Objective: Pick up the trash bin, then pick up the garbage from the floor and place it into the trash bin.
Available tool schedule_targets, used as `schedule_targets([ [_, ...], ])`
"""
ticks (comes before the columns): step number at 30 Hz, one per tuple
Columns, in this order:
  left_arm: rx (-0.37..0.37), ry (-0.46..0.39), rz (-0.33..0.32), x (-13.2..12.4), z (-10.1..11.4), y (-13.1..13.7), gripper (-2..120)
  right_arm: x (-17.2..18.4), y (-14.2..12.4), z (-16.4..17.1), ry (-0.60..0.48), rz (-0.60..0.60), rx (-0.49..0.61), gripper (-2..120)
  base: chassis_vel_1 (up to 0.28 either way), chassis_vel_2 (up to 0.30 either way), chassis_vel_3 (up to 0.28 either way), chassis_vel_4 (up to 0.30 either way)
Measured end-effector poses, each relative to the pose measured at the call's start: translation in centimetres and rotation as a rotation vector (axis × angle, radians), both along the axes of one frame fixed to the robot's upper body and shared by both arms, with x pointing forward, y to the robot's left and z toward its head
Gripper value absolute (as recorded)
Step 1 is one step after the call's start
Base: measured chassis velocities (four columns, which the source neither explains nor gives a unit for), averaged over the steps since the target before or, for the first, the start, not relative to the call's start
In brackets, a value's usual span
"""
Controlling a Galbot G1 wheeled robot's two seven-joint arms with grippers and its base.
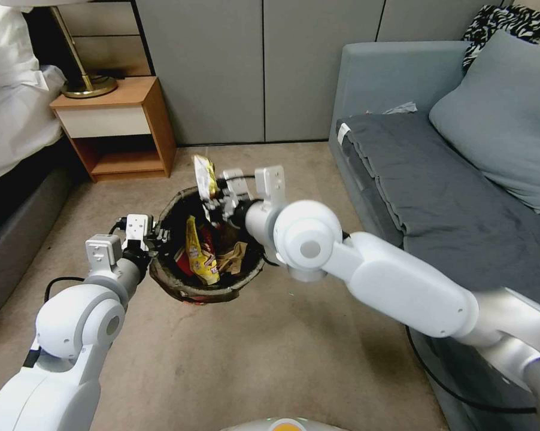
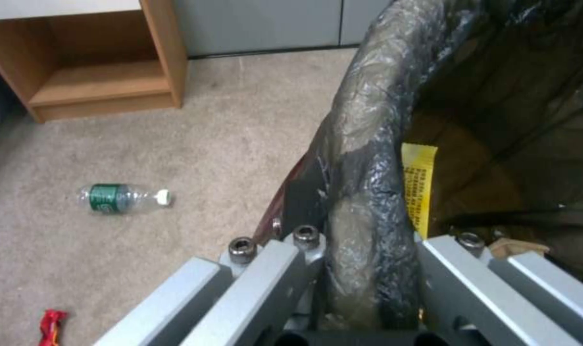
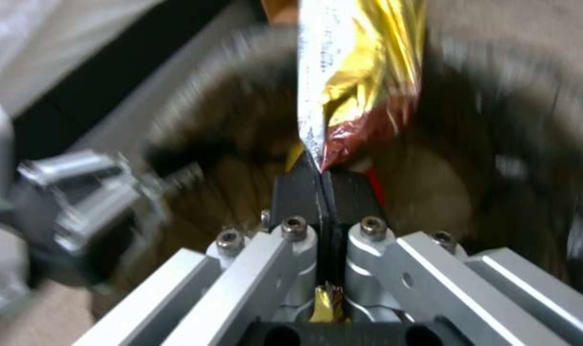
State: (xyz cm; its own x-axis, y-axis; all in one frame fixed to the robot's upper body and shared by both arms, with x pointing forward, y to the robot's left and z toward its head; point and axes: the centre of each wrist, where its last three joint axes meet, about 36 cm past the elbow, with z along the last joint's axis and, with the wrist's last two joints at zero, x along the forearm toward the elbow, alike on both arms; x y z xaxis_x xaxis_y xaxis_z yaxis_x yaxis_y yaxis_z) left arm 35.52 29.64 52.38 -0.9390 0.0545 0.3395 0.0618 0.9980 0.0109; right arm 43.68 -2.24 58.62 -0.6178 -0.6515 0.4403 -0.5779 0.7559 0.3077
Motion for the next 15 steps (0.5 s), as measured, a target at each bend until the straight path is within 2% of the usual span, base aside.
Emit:
schedule_targets([
  [3,-0.002,0.002,0.001,0.1,-0.1,-0.1,1,-0.1,-0.2,-1.6,0.020,-0.011,-0.020,0,0.000,0.000,0.000,0.000],
  [9,-0.001,0.002,0.004,0.1,-0.1,0.0,1,-0.1,-0.2,-2.4,0.019,-0.021,-0.040,0,0.000,0.000,0.000,0.000],
  [11,0.000,0.004,0.005,0.1,-0.2,0.1,1,-0.2,0.1,-2.3,0.021,-0.023,-0.039,7,0.000,0.000,0.000,0.000],
  [12,0.000,0.005,0.005,0.1,-0.2,0.1,1,-0.3,0.2,-2.2,0.024,-0.019,-0.034,14,0.000,0.000,0.000,0.000],
  [13,0.000,0.005,0.005,0.1,-0.2,0.1,1,-0.3,0.2,-2.2,0.024,-0.019,-0.034,14,0.000,0.000,0.000,0.000],
  [15,-0.001,0.005,0.006,0.2,-0.2,0.2,1,-0.3,0.2,-1.9,0.022,-0.014,-0.028,22,0.000,0.000,0.000,0.000],
])
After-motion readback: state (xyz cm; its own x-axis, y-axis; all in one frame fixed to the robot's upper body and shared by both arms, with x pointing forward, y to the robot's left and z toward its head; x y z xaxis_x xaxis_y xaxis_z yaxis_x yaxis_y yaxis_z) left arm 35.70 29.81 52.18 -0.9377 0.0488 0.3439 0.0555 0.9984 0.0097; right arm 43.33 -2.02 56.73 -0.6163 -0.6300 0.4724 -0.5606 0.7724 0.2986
